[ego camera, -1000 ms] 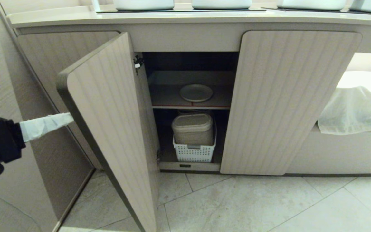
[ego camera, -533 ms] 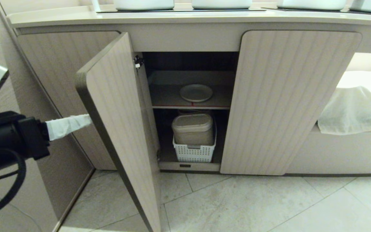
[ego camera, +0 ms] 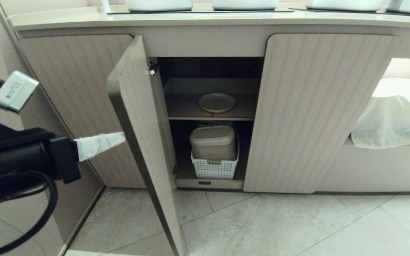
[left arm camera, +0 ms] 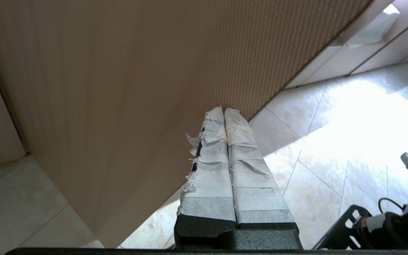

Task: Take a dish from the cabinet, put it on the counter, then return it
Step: Close the cabinet door

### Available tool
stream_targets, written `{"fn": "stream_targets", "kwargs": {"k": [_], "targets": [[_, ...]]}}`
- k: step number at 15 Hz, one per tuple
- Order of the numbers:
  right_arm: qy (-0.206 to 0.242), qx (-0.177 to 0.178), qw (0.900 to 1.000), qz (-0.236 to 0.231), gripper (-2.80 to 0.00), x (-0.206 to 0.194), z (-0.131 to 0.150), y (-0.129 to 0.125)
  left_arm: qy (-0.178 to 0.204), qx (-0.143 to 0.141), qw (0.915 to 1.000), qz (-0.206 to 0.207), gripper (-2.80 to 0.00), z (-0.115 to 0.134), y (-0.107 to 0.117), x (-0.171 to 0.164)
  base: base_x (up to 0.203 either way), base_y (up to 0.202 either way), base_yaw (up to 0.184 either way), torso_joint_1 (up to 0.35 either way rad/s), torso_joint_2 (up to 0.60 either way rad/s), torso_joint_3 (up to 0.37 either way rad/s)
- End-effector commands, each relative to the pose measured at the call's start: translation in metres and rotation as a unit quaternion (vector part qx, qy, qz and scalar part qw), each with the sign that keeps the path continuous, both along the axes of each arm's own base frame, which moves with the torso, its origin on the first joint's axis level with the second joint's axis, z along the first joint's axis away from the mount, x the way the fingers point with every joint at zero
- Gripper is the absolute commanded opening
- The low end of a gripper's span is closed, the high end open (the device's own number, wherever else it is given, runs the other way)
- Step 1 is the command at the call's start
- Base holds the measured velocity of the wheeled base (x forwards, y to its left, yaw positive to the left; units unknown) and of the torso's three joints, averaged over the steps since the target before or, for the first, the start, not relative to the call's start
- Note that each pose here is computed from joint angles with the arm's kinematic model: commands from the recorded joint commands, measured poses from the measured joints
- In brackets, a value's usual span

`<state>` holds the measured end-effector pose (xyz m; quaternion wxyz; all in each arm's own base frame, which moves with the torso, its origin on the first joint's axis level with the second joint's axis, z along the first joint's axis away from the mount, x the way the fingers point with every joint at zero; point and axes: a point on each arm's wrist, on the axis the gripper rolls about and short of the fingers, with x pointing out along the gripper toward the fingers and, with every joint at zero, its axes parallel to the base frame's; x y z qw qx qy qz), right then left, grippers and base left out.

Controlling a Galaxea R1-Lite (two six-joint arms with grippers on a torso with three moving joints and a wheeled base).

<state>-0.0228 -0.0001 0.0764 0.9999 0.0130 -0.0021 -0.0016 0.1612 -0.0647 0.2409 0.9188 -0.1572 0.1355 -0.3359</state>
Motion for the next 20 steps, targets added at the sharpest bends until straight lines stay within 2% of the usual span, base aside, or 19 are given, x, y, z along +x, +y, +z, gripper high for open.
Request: {"fn": "stream_targets", "kwargs": {"k": [1,5,12,17,20], "targets": [[0.000,0.000,1.000,0.000,-2.80,0.000,0.000,0.000,0.000,-0.001,0.9999,-0.015,-2.80,0.000,-0.005,-0.001,0.000,0.000,0.000,0.000,0.00,0.000],[0.000,0.000,1.000,0.000,-2.80,0.000,0.000,0.000,0.011,0.008,0.9998,-0.014,-2.80,-0.003,-0.016,0.006,0.000,0.000,0.000,0.000,0.00,0.000],[0.000,0.000,1.000,0.000,-2.80,0.000,0.000,0.000,0.029,0.022,0.9993,0.003,-2.80,-0.005,-0.034,0.040,0.000,0.000,0.000,0.000,0.00,0.000],[0.000,0.000,1.000,0.000,-2.80,0.000,0.000,0.000,0.025,0.025,0.9993,0.010,-2.80,0.000,-0.051,0.063,0.000,0.000,0.000,0.000,0.00,0.000],[0.000,0.000,1.000,0.000,-2.80,0.000,0.000,0.000,0.022,0.026,0.9994,-0.003,-2.80,0.003,-0.066,0.068,0.000,0.000,0.000,0.000,0.00,0.000]]}}
